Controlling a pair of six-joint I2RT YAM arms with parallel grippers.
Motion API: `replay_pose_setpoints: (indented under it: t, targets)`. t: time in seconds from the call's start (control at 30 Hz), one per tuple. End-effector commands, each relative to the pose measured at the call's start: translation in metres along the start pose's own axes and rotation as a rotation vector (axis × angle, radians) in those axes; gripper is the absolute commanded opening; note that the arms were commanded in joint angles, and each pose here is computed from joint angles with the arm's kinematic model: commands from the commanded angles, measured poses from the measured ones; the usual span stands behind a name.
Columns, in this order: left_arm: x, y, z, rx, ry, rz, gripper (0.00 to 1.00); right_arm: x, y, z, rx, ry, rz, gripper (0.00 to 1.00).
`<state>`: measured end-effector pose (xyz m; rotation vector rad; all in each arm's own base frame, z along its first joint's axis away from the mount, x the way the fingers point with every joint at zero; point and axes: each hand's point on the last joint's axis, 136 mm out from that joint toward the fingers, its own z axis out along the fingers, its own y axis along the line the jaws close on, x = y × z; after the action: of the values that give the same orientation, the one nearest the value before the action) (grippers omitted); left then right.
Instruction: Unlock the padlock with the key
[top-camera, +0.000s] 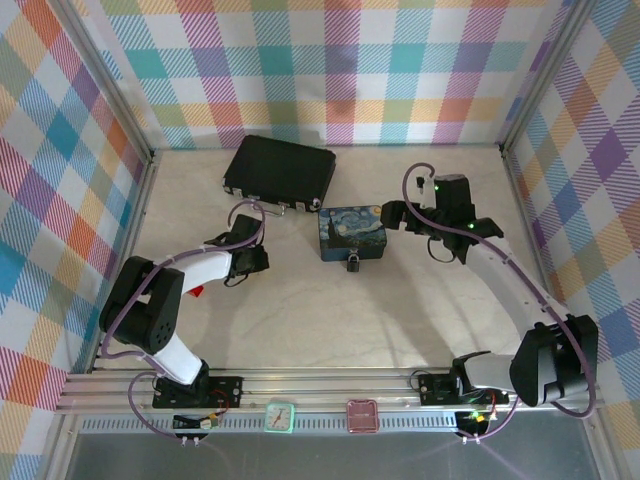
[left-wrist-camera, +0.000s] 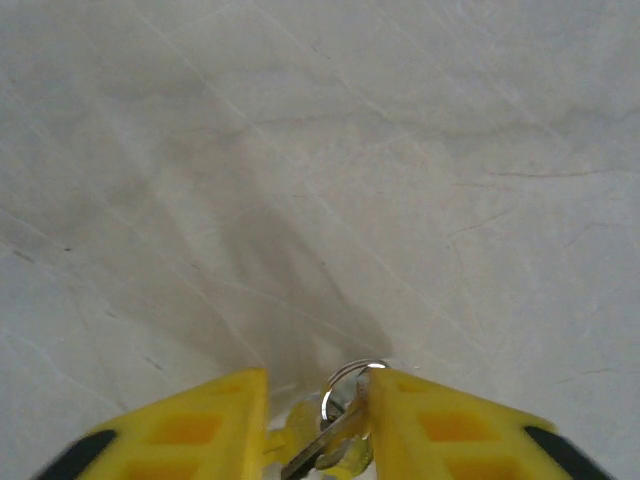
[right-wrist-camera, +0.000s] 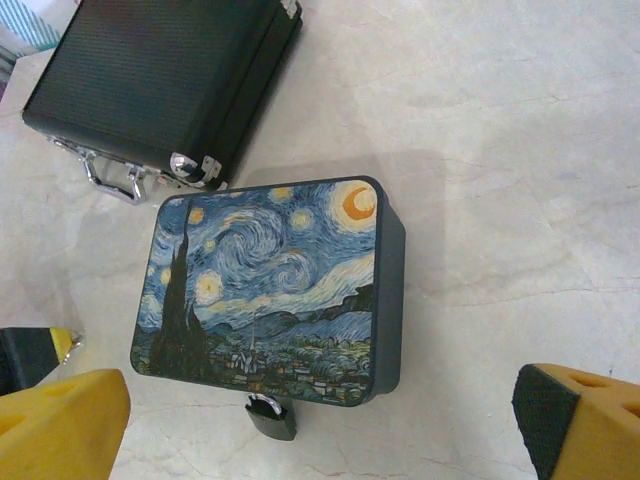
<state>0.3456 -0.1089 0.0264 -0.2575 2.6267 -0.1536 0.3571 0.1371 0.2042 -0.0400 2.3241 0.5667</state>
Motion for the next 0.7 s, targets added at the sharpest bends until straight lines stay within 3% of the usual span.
replay_pose_setpoints:
  t: [0.0, 0.23, 0.4, 0.5, 0.57, 0.67]
  targets:
    - [0.019, -0.016, 0.006, 0.056, 0.038, 0.003, 0.22, 0.000, 0.009, -0.002, -0.028, 0.014, -0.022, 0.99]
    - [0.072, -0.057, -0.001, 0.108, 0.104, 0.079, 0.22, 0.017, 0.018, -0.008, -0.062, 0.022, -0.004, 0.99]
    - [0.097, -0.089, -0.023, 0.176, 0.113, 0.120, 0.23, 0.050, 0.037, 0.005, -0.158, 0.097, -0.019, 1.00]
    - [0.082, -0.093, -0.046, 0.241, 0.039, 0.082, 0.27, 0.070, 0.058, 0.010, -0.198, 0.134, -0.084, 0.93]
    - [0.055, -0.086, -0.067, 0.249, -0.056, 0.049, 0.40, 0.079, 0.072, 0.013, -0.207, 0.146, -0.125, 0.91]
    - [0.014, -0.069, -0.092, 0.274, -0.164, -0.026, 0.44, 0.093, 0.092, 0.022, -0.231, 0.211, -0.155, 0.82]
